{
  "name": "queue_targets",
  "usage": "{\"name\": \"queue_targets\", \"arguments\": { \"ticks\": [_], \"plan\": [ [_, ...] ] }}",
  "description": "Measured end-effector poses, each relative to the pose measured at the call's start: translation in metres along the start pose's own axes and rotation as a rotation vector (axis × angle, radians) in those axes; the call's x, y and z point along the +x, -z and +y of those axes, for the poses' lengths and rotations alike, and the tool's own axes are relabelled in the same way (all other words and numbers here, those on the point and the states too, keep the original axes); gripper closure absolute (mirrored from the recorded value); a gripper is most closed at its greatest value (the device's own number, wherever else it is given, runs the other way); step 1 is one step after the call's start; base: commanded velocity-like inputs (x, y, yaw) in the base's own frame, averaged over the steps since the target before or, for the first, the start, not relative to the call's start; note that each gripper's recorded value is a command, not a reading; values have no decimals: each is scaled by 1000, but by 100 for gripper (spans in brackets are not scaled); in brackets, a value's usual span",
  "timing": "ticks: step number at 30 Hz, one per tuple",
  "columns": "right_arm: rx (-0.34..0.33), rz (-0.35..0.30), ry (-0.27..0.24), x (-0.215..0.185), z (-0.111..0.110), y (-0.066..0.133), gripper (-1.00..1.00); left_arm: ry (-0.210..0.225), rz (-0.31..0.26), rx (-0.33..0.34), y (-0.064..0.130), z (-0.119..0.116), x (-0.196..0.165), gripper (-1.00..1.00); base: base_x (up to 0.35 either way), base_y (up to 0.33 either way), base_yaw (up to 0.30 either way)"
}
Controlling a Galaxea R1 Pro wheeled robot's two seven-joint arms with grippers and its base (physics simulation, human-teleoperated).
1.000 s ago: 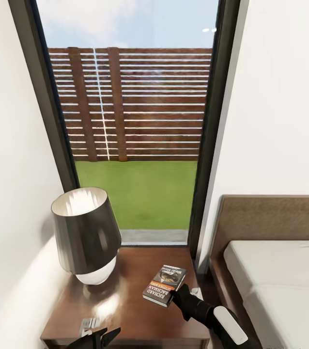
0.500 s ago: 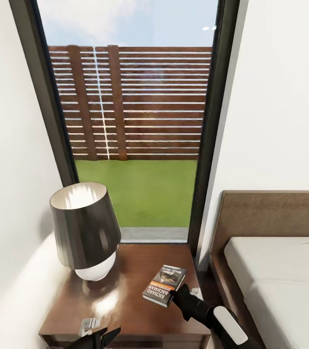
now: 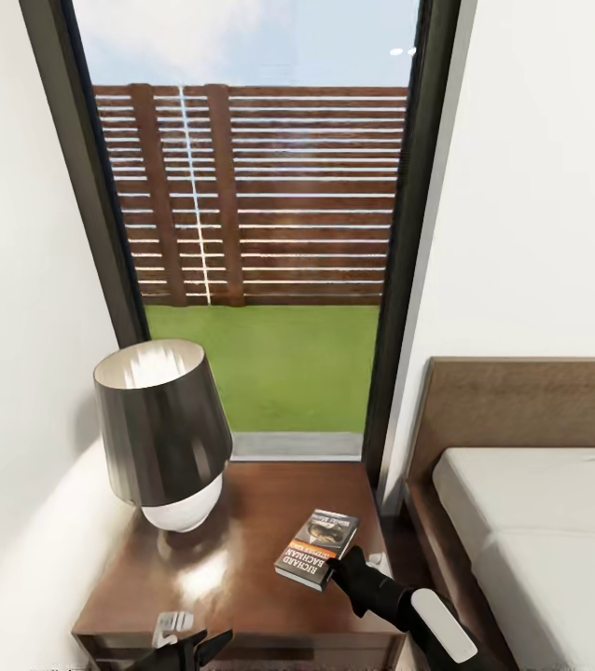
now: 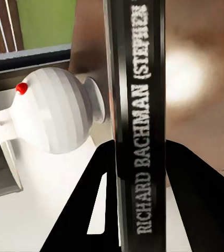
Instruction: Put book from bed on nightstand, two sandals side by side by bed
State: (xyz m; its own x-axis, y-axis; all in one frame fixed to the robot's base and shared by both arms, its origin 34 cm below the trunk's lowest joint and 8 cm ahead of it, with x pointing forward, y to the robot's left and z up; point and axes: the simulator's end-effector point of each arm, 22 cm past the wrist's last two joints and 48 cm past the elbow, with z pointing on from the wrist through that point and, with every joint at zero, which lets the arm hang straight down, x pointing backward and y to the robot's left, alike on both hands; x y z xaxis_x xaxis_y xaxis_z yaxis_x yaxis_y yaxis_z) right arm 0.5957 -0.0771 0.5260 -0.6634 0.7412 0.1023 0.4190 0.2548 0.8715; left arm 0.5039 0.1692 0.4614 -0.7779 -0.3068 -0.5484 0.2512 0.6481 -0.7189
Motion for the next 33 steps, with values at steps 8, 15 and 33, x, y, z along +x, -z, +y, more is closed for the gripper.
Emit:
{"name": "queue_targets", "arguments": {
  "ticks": [8,15,33],
  "plan": [
    [0,0,0,0,-16,-6,100,0,0,0,-5,11,12,-100,0,0,0],
    [0,0,0,1,-30,-11,100,0,0,1,-10,21,22,-100,0,0,0],
    [-3,0,-1,3,-60,-23,100,-1,-1,1,-20,43,45,-100,0,0,0]
  ]
}}
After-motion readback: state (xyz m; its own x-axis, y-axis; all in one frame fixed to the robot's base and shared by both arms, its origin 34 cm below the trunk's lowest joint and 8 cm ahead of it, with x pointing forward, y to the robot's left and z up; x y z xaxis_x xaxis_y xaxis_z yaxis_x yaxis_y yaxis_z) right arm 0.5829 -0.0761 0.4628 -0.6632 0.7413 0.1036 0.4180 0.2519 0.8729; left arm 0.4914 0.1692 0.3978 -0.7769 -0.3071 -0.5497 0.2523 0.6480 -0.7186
